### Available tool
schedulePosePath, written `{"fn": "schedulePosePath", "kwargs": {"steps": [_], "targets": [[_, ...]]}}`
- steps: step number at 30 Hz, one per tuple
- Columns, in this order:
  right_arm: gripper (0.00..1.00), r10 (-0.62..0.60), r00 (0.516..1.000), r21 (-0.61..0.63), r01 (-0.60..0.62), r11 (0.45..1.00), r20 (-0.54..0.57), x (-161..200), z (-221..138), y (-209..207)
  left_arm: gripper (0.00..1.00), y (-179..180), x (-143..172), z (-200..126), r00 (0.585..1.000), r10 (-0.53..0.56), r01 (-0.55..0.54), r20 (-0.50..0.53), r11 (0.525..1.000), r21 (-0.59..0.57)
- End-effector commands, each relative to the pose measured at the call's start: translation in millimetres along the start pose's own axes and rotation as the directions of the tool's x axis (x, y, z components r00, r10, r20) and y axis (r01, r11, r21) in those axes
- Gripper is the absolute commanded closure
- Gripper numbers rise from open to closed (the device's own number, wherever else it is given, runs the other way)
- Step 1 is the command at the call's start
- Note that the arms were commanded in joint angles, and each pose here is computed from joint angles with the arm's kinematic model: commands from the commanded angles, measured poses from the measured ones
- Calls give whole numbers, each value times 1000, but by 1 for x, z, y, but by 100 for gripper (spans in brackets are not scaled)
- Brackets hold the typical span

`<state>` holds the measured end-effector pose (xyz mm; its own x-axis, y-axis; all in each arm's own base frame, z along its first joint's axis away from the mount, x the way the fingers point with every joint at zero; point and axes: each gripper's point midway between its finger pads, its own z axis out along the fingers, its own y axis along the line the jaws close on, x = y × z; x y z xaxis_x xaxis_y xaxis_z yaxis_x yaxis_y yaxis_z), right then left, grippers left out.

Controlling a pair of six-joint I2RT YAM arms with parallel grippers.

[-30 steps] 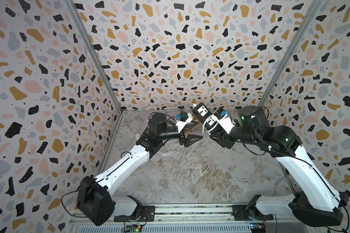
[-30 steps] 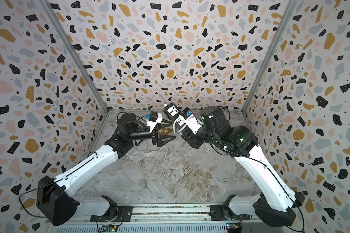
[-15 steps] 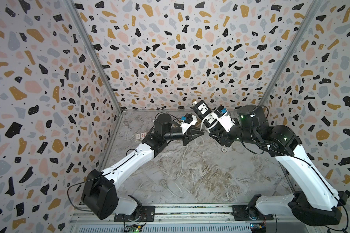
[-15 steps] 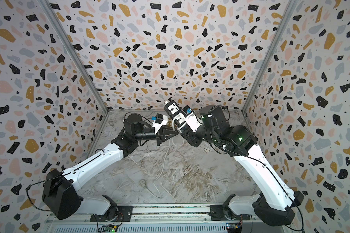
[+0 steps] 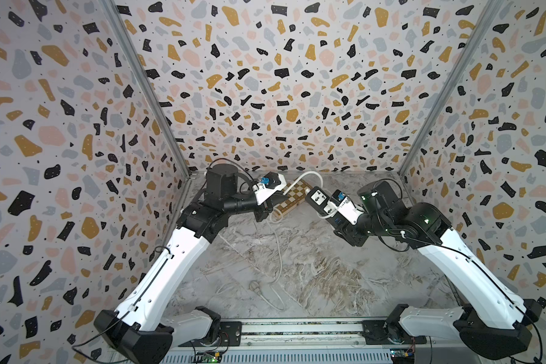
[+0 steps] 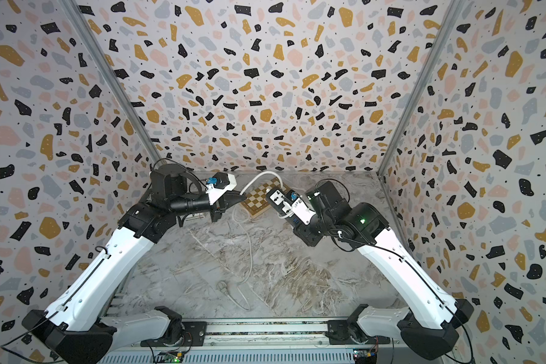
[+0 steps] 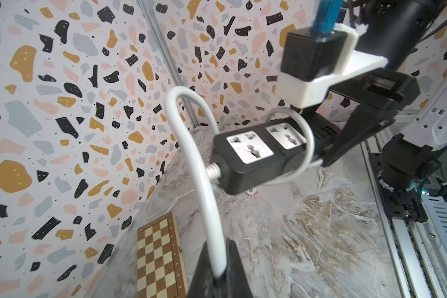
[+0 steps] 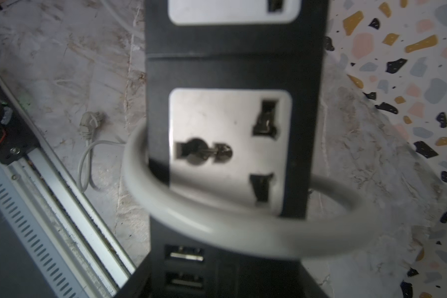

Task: Unwrap the cord wrapped around the power strip
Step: Unwrap the power cord from the power strip.

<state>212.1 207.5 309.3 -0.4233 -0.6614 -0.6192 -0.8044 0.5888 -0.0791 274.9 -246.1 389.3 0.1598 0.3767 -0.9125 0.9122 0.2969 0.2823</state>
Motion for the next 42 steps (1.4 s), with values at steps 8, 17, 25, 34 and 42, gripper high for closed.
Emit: {"fn": "schedulePosePath", "kwargs": {"steps": [8, 17, 25, 34, 42], "targets": [[100, -41, 965, -247, 108, 963, 260, -32, -61, 50, 100, -19, 86, 29, 967, -133, 165, -215, 976, 141], [100, -87, 944, 114, 53, 992, 317, -66, -67, -15, 43, -27, 97, 36, 960, -199, 232, -197, 959, 164], [100, 2, 956, 205, -65, 977, 294, -80, -60, -46, 19, -18, 52, 5, 996, -53, 56, -69, 998, 31], [100, 34, 946, 45, -51, 998, 322, -89, -61, -21, 13, -46, -8, 28, 987, -11, -9, 159, 992, 127], [100, 74, 920, -49, -60, 997, 386, -100, -72, -6, 9, -44, 2, 69, 984, 45, -82, 173, 974, 211]]}}
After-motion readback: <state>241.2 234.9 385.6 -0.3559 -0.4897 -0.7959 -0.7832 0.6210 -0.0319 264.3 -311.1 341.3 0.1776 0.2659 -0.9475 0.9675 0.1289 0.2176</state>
